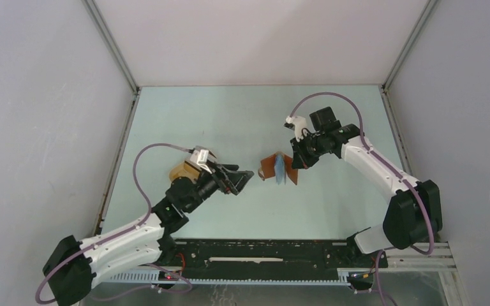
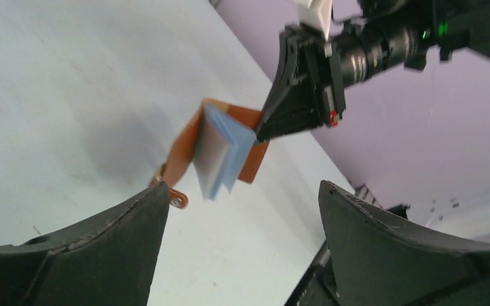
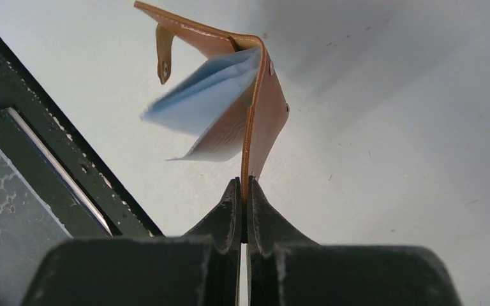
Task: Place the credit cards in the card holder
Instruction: Open the card holder at the center of the board.
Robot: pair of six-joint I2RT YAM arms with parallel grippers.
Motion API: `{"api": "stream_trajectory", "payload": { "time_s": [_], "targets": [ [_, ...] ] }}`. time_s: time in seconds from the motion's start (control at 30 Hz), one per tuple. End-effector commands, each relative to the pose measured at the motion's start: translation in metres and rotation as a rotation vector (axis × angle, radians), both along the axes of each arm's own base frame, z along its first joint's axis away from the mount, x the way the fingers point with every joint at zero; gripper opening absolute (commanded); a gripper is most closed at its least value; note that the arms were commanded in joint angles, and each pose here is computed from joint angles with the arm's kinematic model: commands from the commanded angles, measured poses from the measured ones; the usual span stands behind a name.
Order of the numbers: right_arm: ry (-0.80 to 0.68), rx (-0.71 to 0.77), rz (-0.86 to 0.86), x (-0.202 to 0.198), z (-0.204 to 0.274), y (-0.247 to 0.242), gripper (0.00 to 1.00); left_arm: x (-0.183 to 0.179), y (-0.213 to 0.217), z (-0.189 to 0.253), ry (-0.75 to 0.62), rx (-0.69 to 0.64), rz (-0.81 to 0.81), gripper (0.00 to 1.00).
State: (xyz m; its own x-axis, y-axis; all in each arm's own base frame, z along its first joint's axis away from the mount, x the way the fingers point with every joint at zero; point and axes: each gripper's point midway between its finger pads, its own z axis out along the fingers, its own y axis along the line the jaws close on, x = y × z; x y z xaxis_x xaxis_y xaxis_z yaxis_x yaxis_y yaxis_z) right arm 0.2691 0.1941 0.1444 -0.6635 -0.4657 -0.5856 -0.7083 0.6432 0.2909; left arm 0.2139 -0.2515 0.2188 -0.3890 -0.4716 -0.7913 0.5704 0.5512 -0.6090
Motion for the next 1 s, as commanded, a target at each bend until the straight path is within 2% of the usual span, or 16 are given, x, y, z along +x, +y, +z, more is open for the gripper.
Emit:
{"api": "stream_trajectory", "payload": {
  "time_s": [0.0, 0.17, 0.43, 0.7, 0.8, 0.97],
  "targets": [
    [0.006, -0.009, 0.038, 0.000, 0.004, 0.004, 0.00, -0.016, -0.034, 0.006, 0.015, -0.009, -0.163, 0.91],
    [0.098, 0.044, 0.089, -0.012, 0.000, 0.014, 0.00, -0.009, -0.060, -0.007, 0.011, 0.040, -0.202, 0.90],
    [0.215, 0.097, 0.141, -0.024, -0.010, 0.026, 0.00, 0.001, -0.080, -0.019, 0.021, 0.038, -0.223, 0.88],
    [0.268, 0.123, 0.151, -0.027, -0.014, 0.030, 0.00, 0.001, -0.101, -0.031, 0.092, -0.005, -0.281, 0.77],
    [0.280, 0.124, 0.152, -0.027, -0.016, 0.031, 0.00, 0.008, -0.101, -0.044, 0.122, 0.012, -0.252, 0.76],
    [0.314, 0.140, 0.155, -0.029, -0.019, 0.033, 0.00, 0.005, -0.110, -0.051, 0.153, 0.029, -0.294, 0.76]
  ]
}}
